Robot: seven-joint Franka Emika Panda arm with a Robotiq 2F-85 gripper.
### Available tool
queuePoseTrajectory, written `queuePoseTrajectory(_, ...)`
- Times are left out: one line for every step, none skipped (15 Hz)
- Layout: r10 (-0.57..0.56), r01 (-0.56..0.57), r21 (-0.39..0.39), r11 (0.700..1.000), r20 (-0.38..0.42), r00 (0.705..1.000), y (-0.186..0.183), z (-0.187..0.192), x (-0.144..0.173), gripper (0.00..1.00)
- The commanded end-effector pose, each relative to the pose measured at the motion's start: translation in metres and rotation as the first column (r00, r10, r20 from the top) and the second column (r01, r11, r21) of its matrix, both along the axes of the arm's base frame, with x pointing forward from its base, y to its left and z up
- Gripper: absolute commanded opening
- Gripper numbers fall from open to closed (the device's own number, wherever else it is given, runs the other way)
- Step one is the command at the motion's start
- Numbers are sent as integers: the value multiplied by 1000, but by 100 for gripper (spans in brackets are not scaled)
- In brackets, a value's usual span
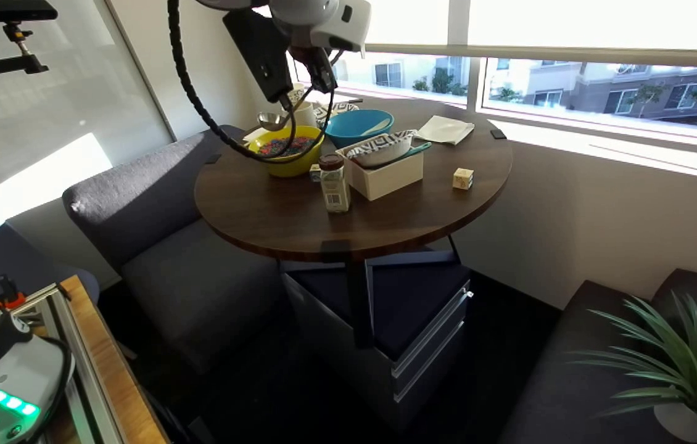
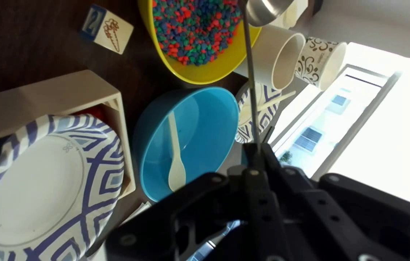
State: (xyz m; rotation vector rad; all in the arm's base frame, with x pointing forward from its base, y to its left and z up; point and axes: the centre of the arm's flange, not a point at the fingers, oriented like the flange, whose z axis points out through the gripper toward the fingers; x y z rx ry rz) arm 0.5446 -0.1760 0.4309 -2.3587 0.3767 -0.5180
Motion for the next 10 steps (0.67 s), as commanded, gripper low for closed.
queuePoseTrajectory(30,-34,-148,988,-26,999,14,40,8,4)
queuePoseTrajectory(49,-55,-182,982,-39,998,23,45,9,4)
queuePoseTrajectory(53,-58,-246,968,-26,998,30,49,11,4)
queuePoseTrajectory(67,-67,-310,948,-10,998,40,53,10,4)
queuePoseTrajectory(79,-67,-366,928,17,997,48,57,11,4)
queuePoseTrajectory(95,-68,-419,905,44,995,58,59,13,4)
queuePoseTrajectory(114,-65,-469,881,76,991,67,61,15,4)
queuePoseTrajectory(136,-63,-515,855,106,985,77,60,16,4)
queuePoseTrajectory(154,-55,-547,835,137,978,86,60,17,4)
queuePoseTrajectory(181,-62,-558,828,161,970,96,61,16,3)
